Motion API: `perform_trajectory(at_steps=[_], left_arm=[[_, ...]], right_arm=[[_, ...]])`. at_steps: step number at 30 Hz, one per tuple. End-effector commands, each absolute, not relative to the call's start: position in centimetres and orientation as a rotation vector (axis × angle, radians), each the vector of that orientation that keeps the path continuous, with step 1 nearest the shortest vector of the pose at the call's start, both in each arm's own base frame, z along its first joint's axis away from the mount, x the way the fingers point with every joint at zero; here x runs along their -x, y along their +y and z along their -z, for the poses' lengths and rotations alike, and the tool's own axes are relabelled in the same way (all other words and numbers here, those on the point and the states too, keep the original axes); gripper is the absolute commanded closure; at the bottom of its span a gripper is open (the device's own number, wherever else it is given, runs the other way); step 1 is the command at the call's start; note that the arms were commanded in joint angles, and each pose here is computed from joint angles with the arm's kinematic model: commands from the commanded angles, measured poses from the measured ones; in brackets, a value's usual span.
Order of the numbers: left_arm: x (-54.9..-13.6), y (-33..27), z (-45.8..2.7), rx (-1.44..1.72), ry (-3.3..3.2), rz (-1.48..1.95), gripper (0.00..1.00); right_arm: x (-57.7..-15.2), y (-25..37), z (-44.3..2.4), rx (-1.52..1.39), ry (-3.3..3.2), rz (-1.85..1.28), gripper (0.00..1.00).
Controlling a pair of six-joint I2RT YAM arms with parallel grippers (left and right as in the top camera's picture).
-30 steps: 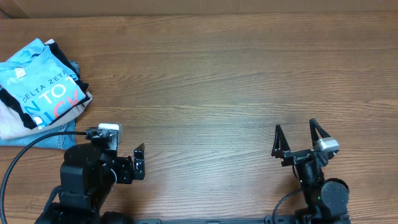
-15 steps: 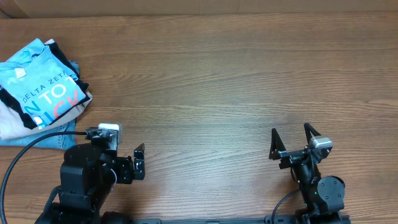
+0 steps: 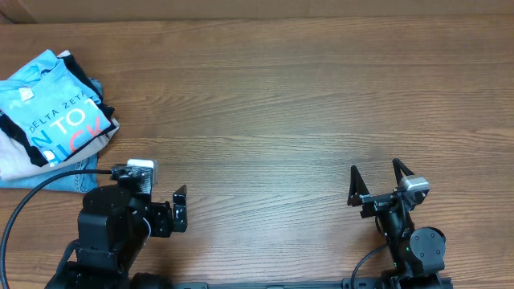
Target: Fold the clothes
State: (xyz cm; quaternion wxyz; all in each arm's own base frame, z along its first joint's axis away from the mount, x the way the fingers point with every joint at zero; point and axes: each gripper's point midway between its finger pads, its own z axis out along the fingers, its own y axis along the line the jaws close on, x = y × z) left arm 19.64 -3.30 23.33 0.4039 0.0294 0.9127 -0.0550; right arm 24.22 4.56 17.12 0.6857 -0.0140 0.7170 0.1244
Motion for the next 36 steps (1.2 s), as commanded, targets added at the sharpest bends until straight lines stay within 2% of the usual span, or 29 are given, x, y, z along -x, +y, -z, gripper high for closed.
perform_trajectory(at_steps=[1, 13, 19, 31, 36], left_arm=[[-19.6, -3.2, -23.2, -0.088, 2.305, 0.121, 0.0], [-18.4, -1.1, -24.2, -0.012, 2.209, 0.043, 0.0], [-17.6, 0.0, -20.2, 0.061, 2.185, 0.025, 0.0], [-21.6, -1.3, -13.8, 0.021, 1.921, 0.116, 0.0], [-22.8, -1.3, -13.3, 0.015, 1.86, 0.114, 0.0]], right_arm=[[-24.2, 4.5, -17.0, 0.033, 1.598, -0.275, 0.0], [-24.2, 4.5, -17.0, 0.033, 1.598, -0.275, 0.0], [-24.2, 4.5, -17.0, 0.033, 1.598, -0.275, 0.0], [-24.2, 4.5, -17.0, 0.033, 1.598, -0.275, 0.0], [-24.2, 4.5, -17.0, 0.033, 1.598, -0.275, 0.0]])
